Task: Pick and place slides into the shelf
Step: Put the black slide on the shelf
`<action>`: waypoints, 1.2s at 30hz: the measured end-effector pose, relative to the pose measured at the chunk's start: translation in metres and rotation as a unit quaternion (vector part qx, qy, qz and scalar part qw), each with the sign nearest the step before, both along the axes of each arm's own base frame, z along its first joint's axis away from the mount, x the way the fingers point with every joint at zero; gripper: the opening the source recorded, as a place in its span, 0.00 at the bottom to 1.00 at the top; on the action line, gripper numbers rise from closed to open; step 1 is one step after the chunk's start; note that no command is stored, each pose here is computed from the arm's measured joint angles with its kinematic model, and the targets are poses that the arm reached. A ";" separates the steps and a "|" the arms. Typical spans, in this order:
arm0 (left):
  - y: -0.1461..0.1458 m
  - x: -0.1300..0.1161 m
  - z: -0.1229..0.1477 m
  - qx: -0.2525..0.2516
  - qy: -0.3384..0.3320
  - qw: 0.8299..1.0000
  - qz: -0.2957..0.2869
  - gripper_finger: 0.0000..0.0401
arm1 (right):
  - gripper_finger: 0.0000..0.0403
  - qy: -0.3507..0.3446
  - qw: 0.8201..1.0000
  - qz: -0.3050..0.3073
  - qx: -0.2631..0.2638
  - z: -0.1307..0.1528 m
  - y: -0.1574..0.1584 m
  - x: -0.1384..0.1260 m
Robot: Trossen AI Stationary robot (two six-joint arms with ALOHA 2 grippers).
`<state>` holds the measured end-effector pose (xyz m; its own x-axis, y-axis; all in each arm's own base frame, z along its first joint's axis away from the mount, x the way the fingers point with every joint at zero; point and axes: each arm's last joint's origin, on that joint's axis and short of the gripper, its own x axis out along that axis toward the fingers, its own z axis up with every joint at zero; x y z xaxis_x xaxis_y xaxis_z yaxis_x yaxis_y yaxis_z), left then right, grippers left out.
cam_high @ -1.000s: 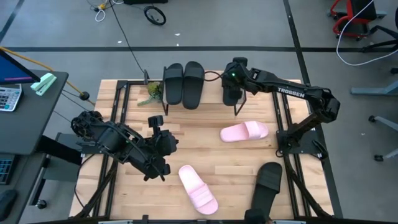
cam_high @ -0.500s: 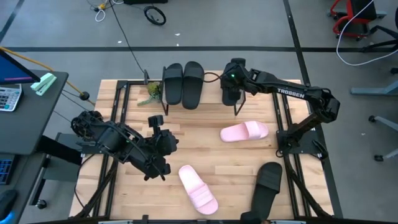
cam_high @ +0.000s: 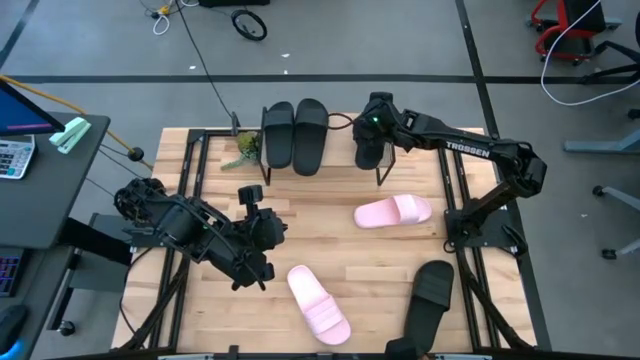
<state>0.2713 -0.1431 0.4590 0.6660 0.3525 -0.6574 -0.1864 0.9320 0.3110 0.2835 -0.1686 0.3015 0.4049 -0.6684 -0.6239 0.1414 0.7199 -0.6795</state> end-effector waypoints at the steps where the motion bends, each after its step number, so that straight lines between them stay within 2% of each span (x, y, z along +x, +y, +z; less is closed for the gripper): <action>1: 0.000 0.000 0.000 0.000 0.000 1.000 0.000 0.03 | 0.21 0.000 1.000 0.000 0.000 0.000 0.000 0.000; 5: 0.000 0.000 0.000 0.000 0.000 1.000 0.000 0.01 | 0.03 -0.001 1.000 0.000 0.002 0.000 0.001 0.000; 10: 0.000 0.000 0.000 0.000 0.000 1.000 0.000 0.05 | 0.04 -0.010 1.000 0.003 0.007 0.000 0.004 0.003; 18: 0.000 0.000 0.000 0.000 0.000 1.000 -0.001 0.05 | 0.01 -0.036 0.997 0.070 0.004 0.007 0.022 0.014; 25: 0.000 0.000 0.000 0.000 0.000 1.000 -0.001 0.02 | 0.01 -0.004 0.998 0.055 -0.026 0.007 0.020 0.012; 30: 0.000 0.000 0.000 0.000 0.000 1.000 -0.001 0.05 | 0.01 0.051 0.996 0.067 -0.034 0.002 0.019 0.007; 36: 0.000 0.000 0.000 0.000 0.000 1.000 0.000 0.04 | 0.00 0.098 0.993 0.041 -0.057 0.001 0.009 -0.002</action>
